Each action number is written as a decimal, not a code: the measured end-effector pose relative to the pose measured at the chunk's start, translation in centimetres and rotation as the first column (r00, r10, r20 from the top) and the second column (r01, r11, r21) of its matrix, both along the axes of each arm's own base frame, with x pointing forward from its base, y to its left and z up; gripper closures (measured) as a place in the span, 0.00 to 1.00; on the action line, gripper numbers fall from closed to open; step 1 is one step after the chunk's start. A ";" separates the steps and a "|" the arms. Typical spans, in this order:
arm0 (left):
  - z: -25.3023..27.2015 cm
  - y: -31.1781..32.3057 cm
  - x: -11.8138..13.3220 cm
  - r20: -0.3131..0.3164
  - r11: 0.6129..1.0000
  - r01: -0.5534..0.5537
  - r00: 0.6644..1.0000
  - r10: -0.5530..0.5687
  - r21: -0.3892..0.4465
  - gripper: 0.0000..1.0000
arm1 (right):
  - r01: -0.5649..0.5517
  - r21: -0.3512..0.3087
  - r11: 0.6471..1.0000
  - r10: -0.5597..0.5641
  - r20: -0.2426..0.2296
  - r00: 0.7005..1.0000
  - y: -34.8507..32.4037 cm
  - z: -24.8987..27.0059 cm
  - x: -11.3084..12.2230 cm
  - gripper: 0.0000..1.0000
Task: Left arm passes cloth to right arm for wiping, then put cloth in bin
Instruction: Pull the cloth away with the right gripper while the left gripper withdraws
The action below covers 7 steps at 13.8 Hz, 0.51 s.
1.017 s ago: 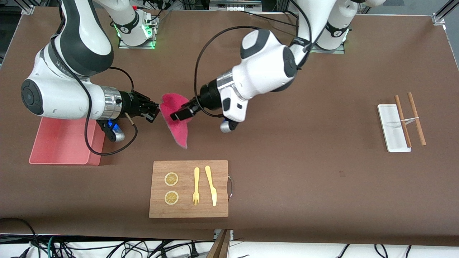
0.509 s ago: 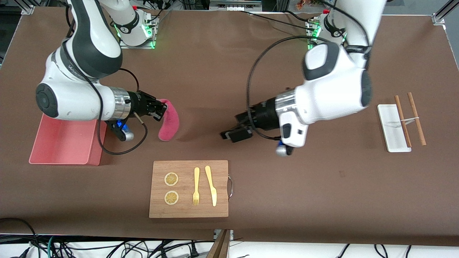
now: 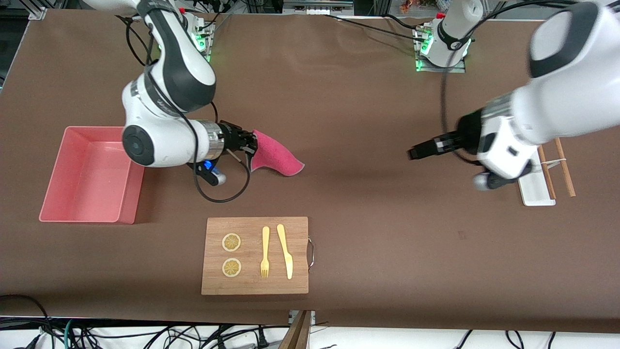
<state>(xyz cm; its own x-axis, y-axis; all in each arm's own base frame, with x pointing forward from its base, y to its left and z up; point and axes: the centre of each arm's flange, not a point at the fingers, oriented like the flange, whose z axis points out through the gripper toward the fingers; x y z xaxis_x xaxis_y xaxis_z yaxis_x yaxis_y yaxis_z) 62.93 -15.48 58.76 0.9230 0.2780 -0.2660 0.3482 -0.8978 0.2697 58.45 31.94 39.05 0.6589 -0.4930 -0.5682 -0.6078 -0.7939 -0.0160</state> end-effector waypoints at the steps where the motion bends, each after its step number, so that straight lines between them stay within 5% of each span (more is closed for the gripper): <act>1: 0.3 2.4 -0.7 0.003 0.999 0.036 0.999 -0.036 0.036 0.00 | -0.014 0.000 1.000 0.014 -0.010 1.000 0.1 -1.2 0.1 1.00; 7: -0.5 8.1 -9.0 0.031 0.940 0.178 0.980 -0.195 0.291 0.00 | -0.068 -0.012 0.998 0.067 -0.033 0.997 -0.9 -5.1 0.4 1.00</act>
